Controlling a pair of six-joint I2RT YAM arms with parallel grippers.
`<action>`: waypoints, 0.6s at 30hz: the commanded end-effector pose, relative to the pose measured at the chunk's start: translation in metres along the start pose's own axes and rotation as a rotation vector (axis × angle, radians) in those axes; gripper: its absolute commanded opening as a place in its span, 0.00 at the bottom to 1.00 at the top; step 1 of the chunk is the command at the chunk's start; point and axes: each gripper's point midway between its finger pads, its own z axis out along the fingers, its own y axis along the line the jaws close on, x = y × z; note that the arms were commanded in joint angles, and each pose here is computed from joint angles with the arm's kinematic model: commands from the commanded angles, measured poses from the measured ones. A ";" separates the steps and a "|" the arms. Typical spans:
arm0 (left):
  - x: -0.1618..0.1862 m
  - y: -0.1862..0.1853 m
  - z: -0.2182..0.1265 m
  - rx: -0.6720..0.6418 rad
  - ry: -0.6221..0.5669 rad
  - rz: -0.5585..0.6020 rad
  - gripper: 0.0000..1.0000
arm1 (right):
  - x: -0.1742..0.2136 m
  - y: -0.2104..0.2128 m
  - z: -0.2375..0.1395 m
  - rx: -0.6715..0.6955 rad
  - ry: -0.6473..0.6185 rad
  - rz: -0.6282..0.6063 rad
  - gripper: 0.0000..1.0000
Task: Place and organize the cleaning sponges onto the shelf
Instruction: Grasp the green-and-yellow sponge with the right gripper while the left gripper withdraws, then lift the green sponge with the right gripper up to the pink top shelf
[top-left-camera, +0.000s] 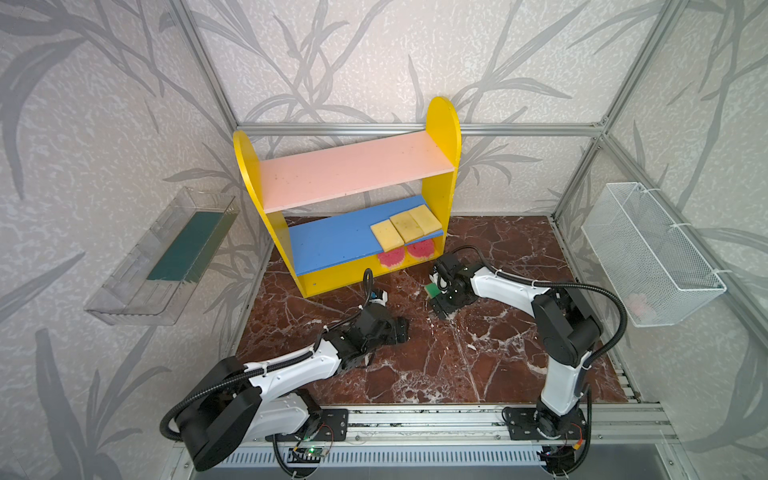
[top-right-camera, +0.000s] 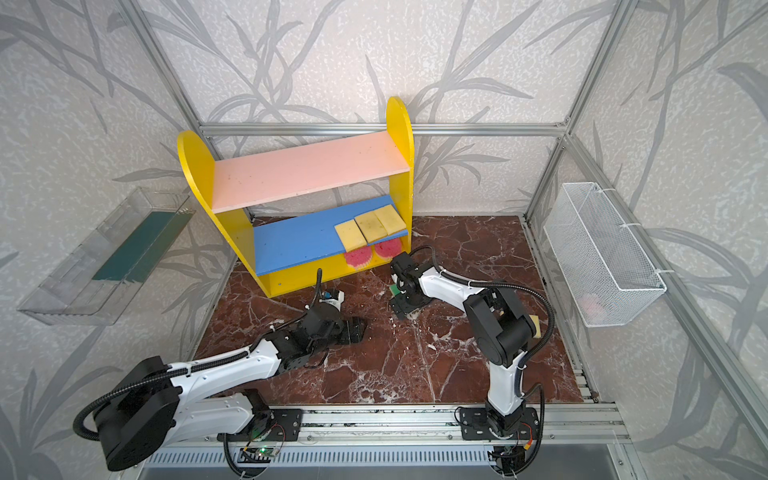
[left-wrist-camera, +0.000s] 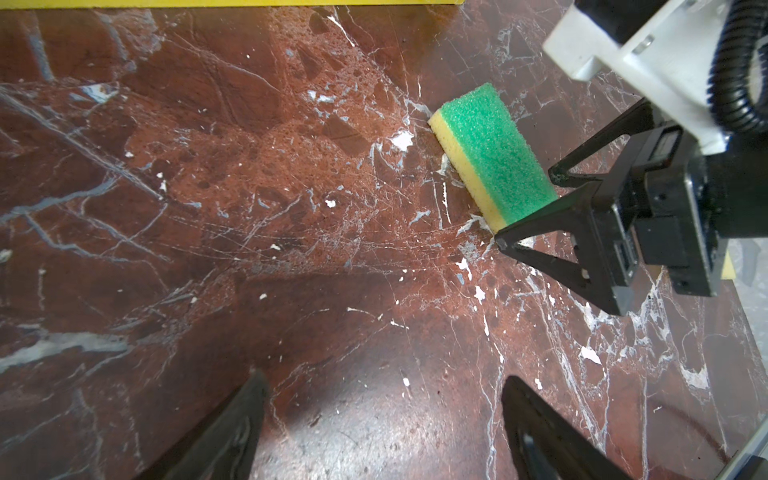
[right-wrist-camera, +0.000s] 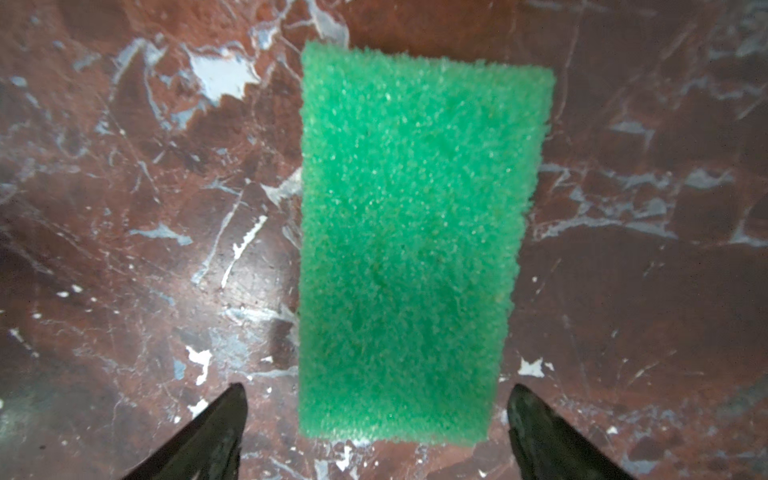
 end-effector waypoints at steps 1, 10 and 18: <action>0.001 0.004 0.003 -0.004 -0.002 -0.018 0.90 | 0.000 0.000 0.006 0.011 0.029 -0.011 0.96; -0.004 0.008 -0.001 -0.015 -0.017 -0.022 0.90 | 0.000 -0.001 0.019 0.005 0.050 0.013 0.93; -0.006 0.008 -0.003 -0.018 -0.016 -0.032 0.90 | 0.001 -0.002 0.016 0.002 0.059 0.021 0.74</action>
